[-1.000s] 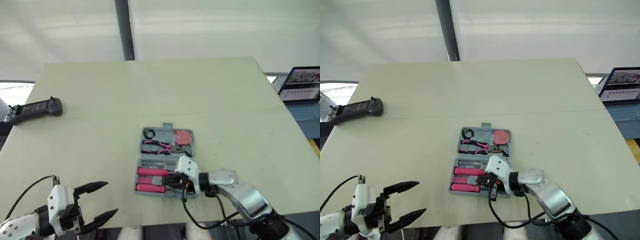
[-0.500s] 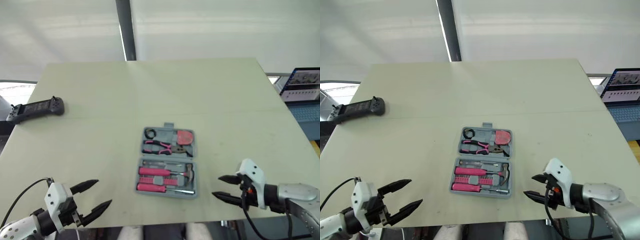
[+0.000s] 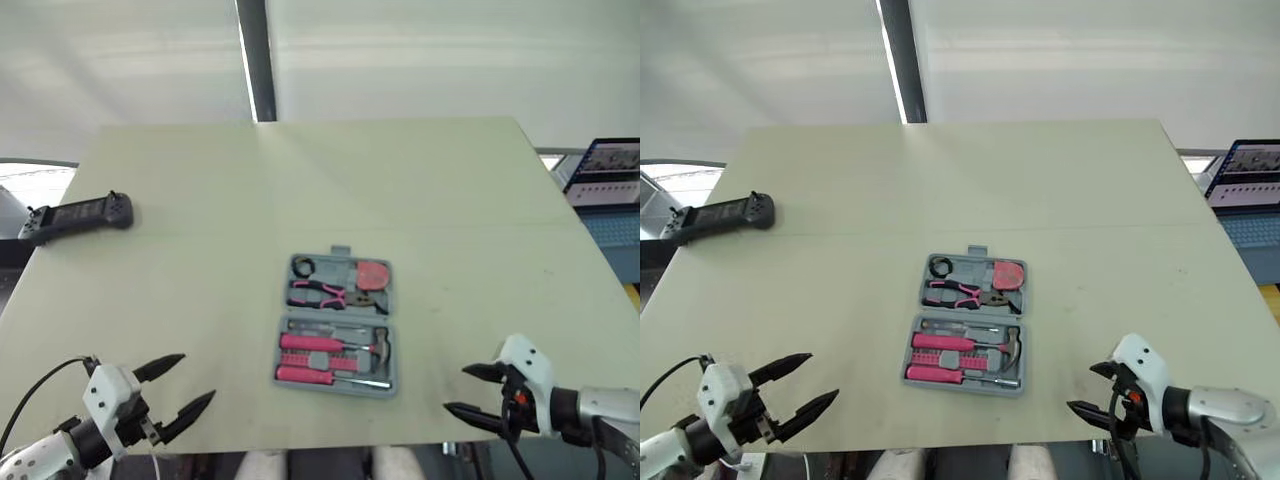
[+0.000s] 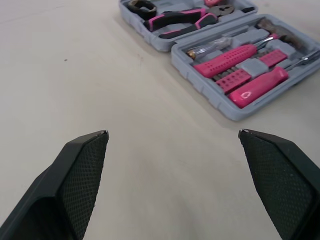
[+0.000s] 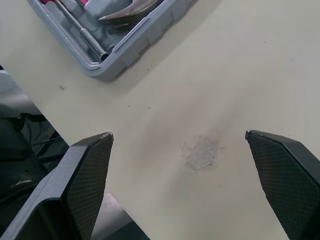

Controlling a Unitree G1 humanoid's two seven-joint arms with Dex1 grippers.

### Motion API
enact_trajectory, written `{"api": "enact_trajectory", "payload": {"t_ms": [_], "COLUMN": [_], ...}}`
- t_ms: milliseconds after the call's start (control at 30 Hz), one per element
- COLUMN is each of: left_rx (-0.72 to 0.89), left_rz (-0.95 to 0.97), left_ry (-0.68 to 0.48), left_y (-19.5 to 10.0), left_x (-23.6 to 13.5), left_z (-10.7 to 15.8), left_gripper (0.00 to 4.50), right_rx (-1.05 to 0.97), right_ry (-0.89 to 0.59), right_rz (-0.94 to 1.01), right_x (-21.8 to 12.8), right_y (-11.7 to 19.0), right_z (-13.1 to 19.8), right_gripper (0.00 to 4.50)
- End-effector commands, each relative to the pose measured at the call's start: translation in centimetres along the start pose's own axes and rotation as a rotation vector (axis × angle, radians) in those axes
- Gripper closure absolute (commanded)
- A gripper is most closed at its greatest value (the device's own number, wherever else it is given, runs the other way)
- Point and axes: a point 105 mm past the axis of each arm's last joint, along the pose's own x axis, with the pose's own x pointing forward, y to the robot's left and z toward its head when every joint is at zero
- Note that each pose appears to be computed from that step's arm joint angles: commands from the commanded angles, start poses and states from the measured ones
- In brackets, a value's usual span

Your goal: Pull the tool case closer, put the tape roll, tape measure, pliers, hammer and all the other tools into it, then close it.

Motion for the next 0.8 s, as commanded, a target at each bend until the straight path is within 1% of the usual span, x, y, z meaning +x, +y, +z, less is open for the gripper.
{"api": "enact_trajectory", "payload": {"t_ms": [33,67,167,233,267,300,333,533,633,800], "left_rx": [0.000,0.002,0.016,0.018,0.020,0.015,0.011,0.012,0.032,0.056], "left_rz": [-0.047,-0.063,-0.094,-0.116,-0.130,-0.139,-0.144,-0.183,-0.185,-0.269], "left_ry": [-0.023,-0.020,-0.010,-0.015,-0.020,-0.027,-0.032,-0.046,0.037,0.036], "left_y": [0.3,0.4,1.2,1.5,1.6,1.7,1.8,2.3,2.9,2.7], "left_x": [1.2,1.5,2.8,3.7,4.3,4.9,5.3,8.0,9.2,11.4], "left_z": [1.4,1.6,2.2,2.5,2.7,2.9,3.0,3.8,3.0,3.7], "left_gripper": [0.54,0.81,2.26,3.36,3.79,4.41,4.47,4.47,4.47,4.47], "right_rx": [0.013,0.011,-0.009,-0.021,-0.026,-0.029,-0.031,-0.051,-0.043,-0.064], "right_ry": [-0.033,-0.040,-0.066,-0.075,-0.079,-0.081,-0.081,-0.079,-0.064,-0.057], "right_rz": [-0.034,-0.037,-0.067,-0.080,-0.084,-0.087,-0.088,-0.110,-0.116,-0.114], "right_x": [0.3,0.4,1.0,1.6,1.9,2.4,2.7,4.5,5.1,6.3], "right_y": [-0.9,-1.0,-1.9,-2.3,-2.5,-2.6,-2.7,-3.4,-3.7,-3.9], "right_z": [1.2,1.5,2.6,3.1,3.4,3.7,3.9,5.0,5.1,5.4], "right_gripper": [0.55,0.81,2.27,3.34,3.79,4.40,4.47,4.47,4.47,4.47]}}
